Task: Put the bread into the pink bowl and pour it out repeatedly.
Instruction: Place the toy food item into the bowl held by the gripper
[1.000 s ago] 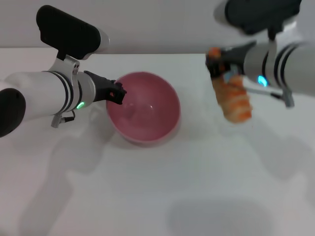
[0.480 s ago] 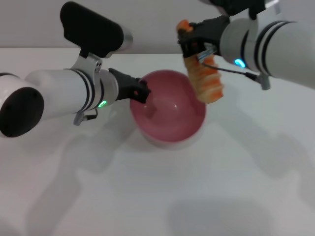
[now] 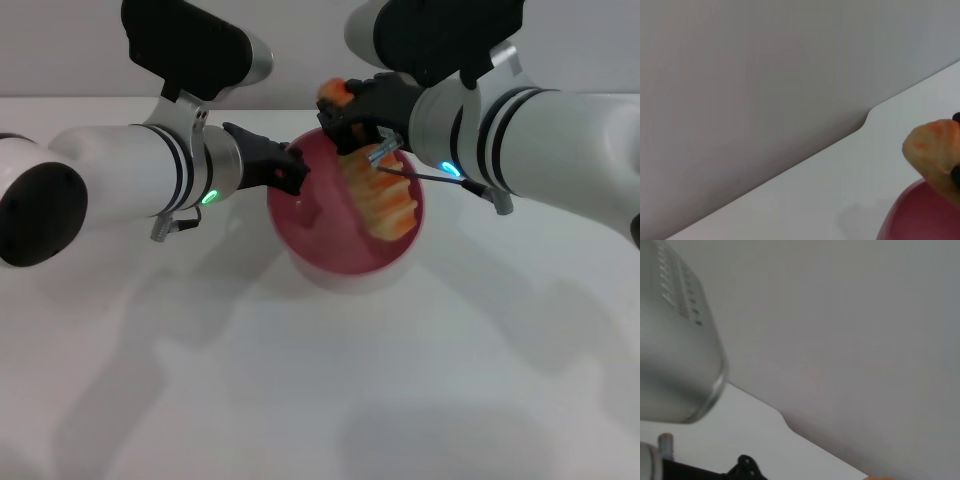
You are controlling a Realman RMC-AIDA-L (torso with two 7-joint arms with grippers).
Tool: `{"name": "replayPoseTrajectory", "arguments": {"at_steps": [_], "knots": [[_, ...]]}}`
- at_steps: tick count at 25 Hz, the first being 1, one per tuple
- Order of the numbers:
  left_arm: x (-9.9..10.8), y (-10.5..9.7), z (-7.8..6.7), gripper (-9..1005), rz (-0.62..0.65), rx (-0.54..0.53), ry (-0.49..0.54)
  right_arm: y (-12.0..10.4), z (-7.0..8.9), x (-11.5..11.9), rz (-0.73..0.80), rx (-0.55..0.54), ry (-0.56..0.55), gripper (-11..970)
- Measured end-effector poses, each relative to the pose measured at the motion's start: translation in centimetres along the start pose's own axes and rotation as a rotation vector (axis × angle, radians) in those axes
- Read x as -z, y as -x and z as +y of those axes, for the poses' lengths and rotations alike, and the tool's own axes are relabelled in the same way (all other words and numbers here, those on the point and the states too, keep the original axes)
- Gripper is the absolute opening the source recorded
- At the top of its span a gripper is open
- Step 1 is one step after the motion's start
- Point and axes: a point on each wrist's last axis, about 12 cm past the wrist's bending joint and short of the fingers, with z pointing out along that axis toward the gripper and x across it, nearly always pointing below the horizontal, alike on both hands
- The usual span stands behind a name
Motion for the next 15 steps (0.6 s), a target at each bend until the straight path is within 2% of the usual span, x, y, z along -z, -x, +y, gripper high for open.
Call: {"name": "replayPoseTrajectory", "arguments": {"at_steps": [5,11,12,15], "knots": [[0.0,-0.1,0.1,52,0.001,-0.005,0.006,0.0,-0.2,0.0,-0.003,0.011,-0.015,309],[0.0,0.0,0.2,53,0.000,-0.020,0.008,0.1,0.0,0.2,-0.016,0.019,-0.023,556],[0.0,0.0,0.2,53,0.000,-0.020,0.008,0.2,-0.1,0.3,-0.026,0.015,-0.029,570],[0.0,0.0,1.2,53,-0.006,-0.033,0.033,0.5,-0.9,1.4,-0.069,0.027,-0.093,614]]}}
